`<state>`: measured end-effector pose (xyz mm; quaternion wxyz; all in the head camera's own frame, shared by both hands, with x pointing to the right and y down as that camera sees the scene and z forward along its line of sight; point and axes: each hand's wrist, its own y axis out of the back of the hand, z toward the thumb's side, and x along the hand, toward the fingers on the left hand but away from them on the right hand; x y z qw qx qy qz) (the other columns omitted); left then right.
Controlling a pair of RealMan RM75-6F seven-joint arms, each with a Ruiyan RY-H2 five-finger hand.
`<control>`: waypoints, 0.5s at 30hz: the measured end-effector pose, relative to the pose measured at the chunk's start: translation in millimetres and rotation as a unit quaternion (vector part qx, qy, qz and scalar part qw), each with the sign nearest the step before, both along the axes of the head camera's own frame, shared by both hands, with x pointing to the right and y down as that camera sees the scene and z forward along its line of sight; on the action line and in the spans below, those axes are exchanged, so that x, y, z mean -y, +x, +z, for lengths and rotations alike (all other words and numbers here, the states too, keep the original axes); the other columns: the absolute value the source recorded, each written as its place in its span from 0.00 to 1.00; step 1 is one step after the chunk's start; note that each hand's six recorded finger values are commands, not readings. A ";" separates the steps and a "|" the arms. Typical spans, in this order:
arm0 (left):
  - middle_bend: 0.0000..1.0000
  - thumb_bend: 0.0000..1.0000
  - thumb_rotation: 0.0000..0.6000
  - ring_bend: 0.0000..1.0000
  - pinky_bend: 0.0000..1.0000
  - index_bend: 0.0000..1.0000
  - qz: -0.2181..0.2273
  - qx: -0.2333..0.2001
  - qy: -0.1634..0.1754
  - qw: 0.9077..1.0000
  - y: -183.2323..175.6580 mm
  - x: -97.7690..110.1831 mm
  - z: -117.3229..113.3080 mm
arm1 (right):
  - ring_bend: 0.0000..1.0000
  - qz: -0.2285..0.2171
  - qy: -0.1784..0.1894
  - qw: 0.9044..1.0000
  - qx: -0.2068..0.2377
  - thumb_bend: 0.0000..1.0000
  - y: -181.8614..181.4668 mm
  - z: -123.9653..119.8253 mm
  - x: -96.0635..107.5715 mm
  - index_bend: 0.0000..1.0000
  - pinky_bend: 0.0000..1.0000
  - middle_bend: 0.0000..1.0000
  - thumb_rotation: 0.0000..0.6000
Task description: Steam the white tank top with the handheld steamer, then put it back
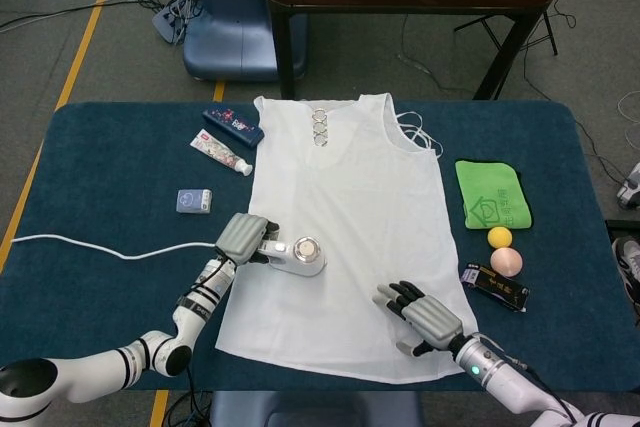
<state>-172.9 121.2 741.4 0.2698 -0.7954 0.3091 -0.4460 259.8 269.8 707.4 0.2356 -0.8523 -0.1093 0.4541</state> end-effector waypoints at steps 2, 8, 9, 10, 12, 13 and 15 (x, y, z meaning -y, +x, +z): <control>0.82 0.23 1.00 0.67 0.72 0.89 -0.008 0.005 0.003 1.000 -2.4 5.6 3.5 | 0.00 0.000 0.000 1.000 0.000 0.26 -0.4 -0.1 0.0 0.00 0.00 0.02 1.00; 0.82 0.23 1.00 0.67 0.72 0.89 -0.022 0.012 0.004 1.000 -10.1 12.9 10.4 | 0.00 -0.001 -0.001 1.000 0.000 0.26 -1.4 0.9 0.3 0.00 0.00 0.02 1.00; 0.82 0.23 1.00 0.67 0.72 0.89 -0.021 0.013 0.003 1.000 -10.9 11.6 10.5 | 0.00 -0.002 -0.002 1.000 0.000 0.26 -1.8 1.2 0.1 0.00 0.00 0.02 1.00; 0.82 0.23 1.00 0.67 0.72 0.89 -0.019 0.013 0.003 1.000 -11.5 10.0 10.4 | 0.00 -0.003 -0.002 1.000 0.001 0.26 -2.1 1.3 0.0 0.00 0.00 0.02 1.00; 0.82 0.23 1.00 0.67 0.72 0.89 -0.013 0.012 0.001 1.000 -12.2 5.9 9.5 | 0.00 -0.003 -0.004 1.000 0.001 0.26 -2.6 1.6 -0.4 0.00 0.00 0.02 1.00; 0.82 0.23 1.00 0.67 0.72 0.89 -0.010 0.011 0.001 1.000 -12.1 3.7 8.9 | 0.00 -0.003 -0.004 1.000 0.002 0.26 -2.7 1.6 -0.7 0.00 0.00 0.02 1.00; 0.82 0.23 1.00 0.67 0.72 0.89 0.000 0.008 0.001 1.000 -11.4 -2.0 7.0 | 0.00 -0.003 -0.006 1.000 0.002 0.26 -2.6 1.8 -1.4 0.00 0.00 0.02 1.00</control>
